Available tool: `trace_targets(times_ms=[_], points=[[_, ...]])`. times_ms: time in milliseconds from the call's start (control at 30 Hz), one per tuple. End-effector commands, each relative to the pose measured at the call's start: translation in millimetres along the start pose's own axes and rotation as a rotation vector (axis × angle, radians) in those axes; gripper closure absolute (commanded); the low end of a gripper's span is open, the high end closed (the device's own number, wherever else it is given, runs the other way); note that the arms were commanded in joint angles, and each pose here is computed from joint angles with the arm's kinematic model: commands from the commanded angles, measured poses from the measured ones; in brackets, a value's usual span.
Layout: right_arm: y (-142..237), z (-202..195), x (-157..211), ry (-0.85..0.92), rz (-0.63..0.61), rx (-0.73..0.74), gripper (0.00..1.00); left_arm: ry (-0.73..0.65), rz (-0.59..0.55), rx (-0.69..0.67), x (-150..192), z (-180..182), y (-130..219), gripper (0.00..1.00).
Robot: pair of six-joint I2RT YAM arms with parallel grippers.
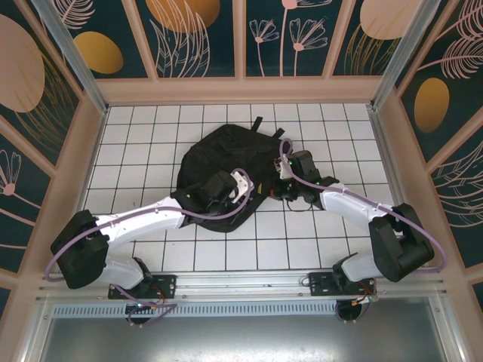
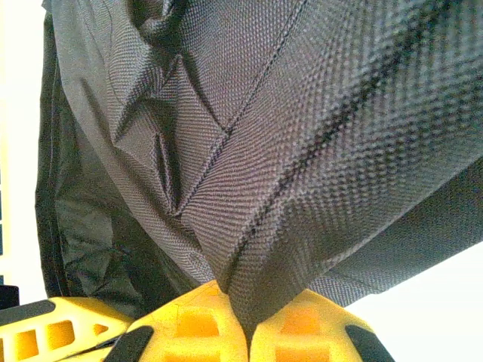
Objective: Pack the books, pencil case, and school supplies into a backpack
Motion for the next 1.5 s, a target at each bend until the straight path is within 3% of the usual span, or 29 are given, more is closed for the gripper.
trace_targets(times_ms=[0, 400, 700, 767, 867, 933, 1133, 1233, 1467], points=[[20, -4, -28, 0.031, -0.132, 0.122, 1.00, 0.009, 0.075, -0.047, 19, 10, 16, 1.00], [30, -13, -46, 0.041, -0.148, 0.268, 1.00, 0.024, 0.055, -0.071, 24, 14, 51, 1.00], [32, -23, -61, 0.044, -0.133, 0.377, 1.00, 0.060, 0.043, -0.028, 18, 8, 54, 1.00], [34, -15, -63, 0.049, -0.137, 0.330, 0.73, 0.094, 0.012, 0.008, 11, 4, 55, 1.00], [44, -7, -61, 0.028, -0.166, 0.341, 0.50, 0.145, -0.014, 0.086, 1, -5, 54, 1.00], [53, -13, -58, -0.005, -0.196, 0.433, 0.39, 0.165, -0.028, 0.143, -4, -11, 54, 1.00], [51, -47, -59, -0.114, -0.187, 0.670, 0.27, 0.204, -0.028, 0.235, -6, -19, 52, 1.00], [33, -51, -68, -0.133, -0.180, 0.549, 0.19, 0.219, -0.021, 0.268, -3, -21, 52, 1.00], [-10, -26, -114, -0.028, -0.163, 0.245, 0.26, 0.233, -0.002, 0.360, -1, -30, 52, 1.00]])
Point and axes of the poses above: each hand's point on the last joint's axis, 136 mm out from that joint toward the fingers, its own y axis back along the fingers, its own z axis along the line the jaws close on, x = y × z, the point moved 9 cm from there along y, back along the fingers, and after that the axes turned 15 degrees about y, right-handed, at the moved point
